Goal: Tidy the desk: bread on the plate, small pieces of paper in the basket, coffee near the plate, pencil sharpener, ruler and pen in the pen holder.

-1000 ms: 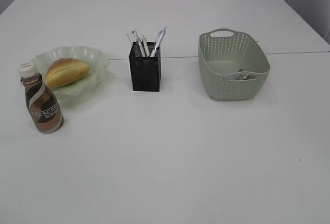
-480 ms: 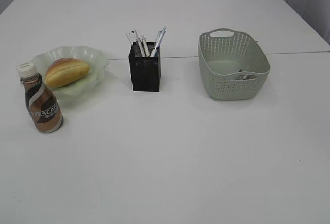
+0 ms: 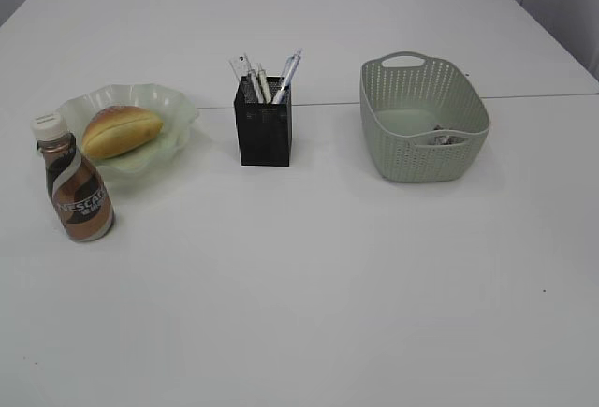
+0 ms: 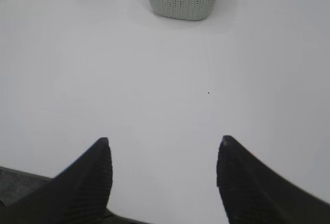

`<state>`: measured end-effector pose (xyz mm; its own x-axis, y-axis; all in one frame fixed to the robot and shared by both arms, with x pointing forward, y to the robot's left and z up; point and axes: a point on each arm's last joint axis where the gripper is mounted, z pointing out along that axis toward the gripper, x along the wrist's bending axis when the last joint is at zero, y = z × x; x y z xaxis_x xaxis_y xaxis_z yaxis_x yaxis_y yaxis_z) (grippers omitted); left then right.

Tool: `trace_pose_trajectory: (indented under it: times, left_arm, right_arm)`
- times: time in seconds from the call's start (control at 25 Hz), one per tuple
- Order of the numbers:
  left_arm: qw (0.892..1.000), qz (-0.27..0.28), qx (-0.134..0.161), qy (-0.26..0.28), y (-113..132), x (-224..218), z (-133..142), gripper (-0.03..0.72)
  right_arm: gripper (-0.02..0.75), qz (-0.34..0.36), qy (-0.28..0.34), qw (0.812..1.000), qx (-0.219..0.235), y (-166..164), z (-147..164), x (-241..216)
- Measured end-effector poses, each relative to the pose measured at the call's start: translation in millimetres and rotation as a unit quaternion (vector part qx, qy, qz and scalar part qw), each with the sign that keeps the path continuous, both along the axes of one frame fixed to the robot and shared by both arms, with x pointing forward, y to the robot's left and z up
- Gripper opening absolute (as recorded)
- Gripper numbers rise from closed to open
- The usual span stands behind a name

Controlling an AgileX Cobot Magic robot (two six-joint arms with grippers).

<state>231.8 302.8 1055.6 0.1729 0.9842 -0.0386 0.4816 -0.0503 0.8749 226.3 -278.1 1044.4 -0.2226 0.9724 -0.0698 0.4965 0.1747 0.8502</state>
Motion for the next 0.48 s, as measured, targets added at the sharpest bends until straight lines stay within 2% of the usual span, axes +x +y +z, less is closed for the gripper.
trace_pose_trajectory:
  times: [0.12, 0.48]
  left_arm:
    - [1.0, 0.0, 0.0, 0.0, 0.0, 0.0, 0.0, 0.587]
    - [1.0, 0.0, 0.0, 0.0, 0.0, 0.0, 0.0, 0.582]
  right_arm:
    - [0.471, 0.0, 0.0, 1.0, 0.0, 0.0, 0.0, 0.0]
    - [0.471, 0.0, 0.0, 1.0, 0.0, 0.0, 0.0, 0.0]
